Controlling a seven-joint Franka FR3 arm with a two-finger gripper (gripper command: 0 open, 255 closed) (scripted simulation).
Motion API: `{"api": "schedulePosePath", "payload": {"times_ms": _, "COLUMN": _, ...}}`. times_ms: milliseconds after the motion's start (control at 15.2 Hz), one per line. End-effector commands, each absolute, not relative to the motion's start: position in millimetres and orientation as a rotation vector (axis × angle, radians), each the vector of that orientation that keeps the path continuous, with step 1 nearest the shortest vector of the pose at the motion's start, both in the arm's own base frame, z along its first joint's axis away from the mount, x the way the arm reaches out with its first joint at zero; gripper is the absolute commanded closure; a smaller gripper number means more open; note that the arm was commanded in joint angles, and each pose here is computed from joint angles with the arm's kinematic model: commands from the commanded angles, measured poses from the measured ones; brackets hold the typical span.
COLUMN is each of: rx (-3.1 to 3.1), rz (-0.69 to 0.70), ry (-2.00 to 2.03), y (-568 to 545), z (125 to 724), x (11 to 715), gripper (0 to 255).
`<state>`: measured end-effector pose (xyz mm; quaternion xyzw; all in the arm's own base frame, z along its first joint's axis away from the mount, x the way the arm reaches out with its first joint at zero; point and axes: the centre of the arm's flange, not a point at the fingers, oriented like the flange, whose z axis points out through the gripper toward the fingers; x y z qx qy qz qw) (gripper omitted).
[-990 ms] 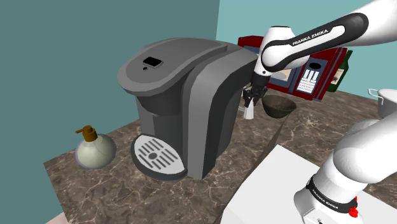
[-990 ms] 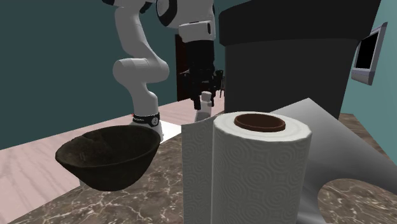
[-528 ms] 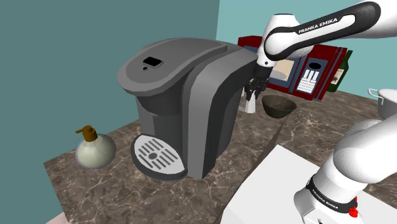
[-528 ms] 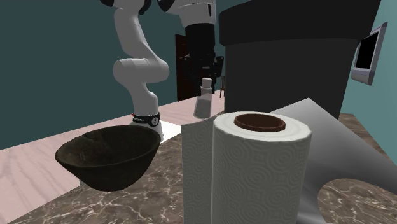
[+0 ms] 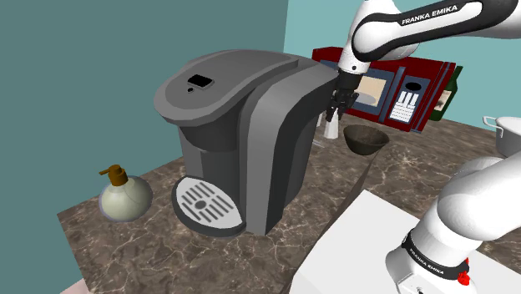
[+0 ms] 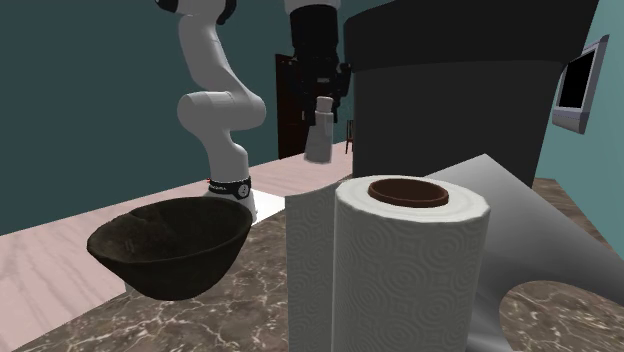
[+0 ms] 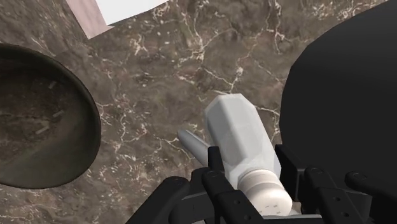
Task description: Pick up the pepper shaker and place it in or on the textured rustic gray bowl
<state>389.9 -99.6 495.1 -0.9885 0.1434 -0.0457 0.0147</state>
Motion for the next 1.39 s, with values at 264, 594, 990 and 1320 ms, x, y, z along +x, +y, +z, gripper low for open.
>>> {"api": "schedulePosePath", "payload": {"times_ms": 264, "rx": -3.077, "rz": -0.142, "ry": 0.446, "y": -112.0, "z": 520.5, "x": 386.4, "gripper": 255}}
{"api": "schedulePosePath", "payload": {"times_ms": 594, "rx": -3.077, "rz": -0.142, "ry": 0.446, "y": -175.6, "z": 526.6, "x": 370.0, "gripper": 255}}
{"api": "schedulePosePath", "payload": {"times_ms": 990, "rx": -3.077, "rz": -0.142, "ry": 0.446, "y": -252.0, "z": 534.1, "x": 350.4, "gripper": 255}}
{"api": "schedulePosePath", "payload": {"times_ms": 1320, "rx": -3.077, "rz": -0.142, "ry": 0.446, "y": -315.6, "z": 540.2, "x": 334.0, "gripper": 255}}
